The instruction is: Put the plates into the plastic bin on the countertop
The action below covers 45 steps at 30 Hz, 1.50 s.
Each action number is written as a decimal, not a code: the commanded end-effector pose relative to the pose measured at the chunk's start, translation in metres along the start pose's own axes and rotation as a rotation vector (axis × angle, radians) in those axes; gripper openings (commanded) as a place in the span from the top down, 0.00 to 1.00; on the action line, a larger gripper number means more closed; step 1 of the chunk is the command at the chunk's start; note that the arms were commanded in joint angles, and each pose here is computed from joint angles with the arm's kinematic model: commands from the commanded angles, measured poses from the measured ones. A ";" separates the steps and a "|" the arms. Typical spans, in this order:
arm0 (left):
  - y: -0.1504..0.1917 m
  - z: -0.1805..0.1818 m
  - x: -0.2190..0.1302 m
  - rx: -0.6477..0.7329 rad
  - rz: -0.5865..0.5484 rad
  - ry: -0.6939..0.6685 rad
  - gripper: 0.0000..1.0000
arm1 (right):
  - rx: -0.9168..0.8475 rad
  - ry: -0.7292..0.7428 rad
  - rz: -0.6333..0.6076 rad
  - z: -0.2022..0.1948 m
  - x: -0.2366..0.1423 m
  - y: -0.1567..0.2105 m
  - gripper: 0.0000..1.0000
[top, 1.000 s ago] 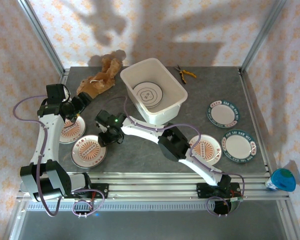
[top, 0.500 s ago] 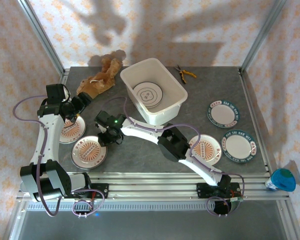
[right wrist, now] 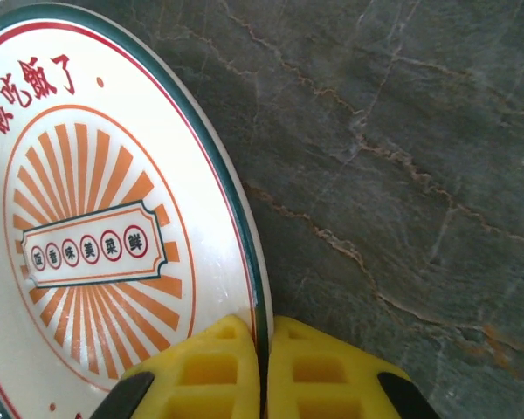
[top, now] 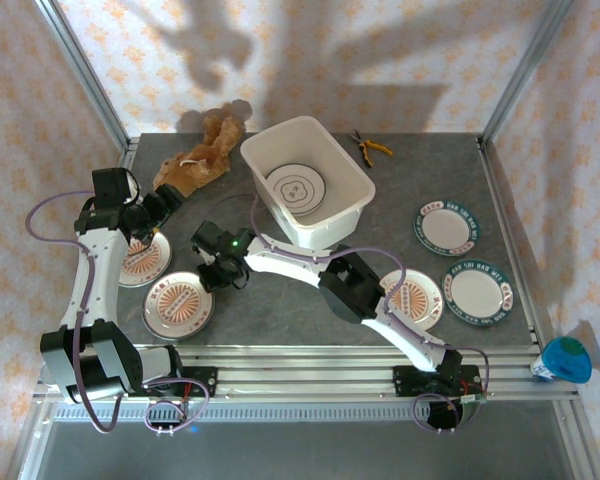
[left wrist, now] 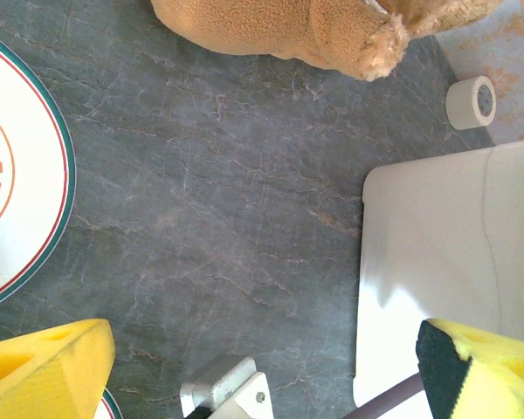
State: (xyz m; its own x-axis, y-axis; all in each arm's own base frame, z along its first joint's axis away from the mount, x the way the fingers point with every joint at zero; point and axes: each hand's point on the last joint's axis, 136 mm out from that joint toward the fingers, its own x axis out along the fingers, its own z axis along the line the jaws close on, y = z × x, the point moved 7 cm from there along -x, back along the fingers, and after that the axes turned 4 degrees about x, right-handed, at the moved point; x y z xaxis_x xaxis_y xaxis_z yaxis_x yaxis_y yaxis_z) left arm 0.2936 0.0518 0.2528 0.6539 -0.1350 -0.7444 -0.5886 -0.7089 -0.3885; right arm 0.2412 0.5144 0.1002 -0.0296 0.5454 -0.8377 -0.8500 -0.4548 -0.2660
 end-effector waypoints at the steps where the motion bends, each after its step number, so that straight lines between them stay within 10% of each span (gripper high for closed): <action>1: -0.006 -0.009 -0.005 0.016 -0.029 0.031 0.09 | 0.032 0.010 -0.053 -0.007 -0.027 -0.012 0.97; 45: -0.035 -0.029 -0.002 -0.019 -0.156 0.122 0.09 | 0.186 -0.194 -0.268 -0.044 -0.178 -0.092 1.00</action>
State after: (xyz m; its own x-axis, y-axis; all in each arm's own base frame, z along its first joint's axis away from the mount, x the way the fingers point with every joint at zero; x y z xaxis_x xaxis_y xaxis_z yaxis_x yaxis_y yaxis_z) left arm 0.3215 0.0551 0.2686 0.7658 -0.1205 -0.6317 -0.4850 -0.7532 -0.4444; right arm 0.3490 0.4306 0.1841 0.0705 0.6742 -0.7351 -0.9465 -0.1875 -0.2627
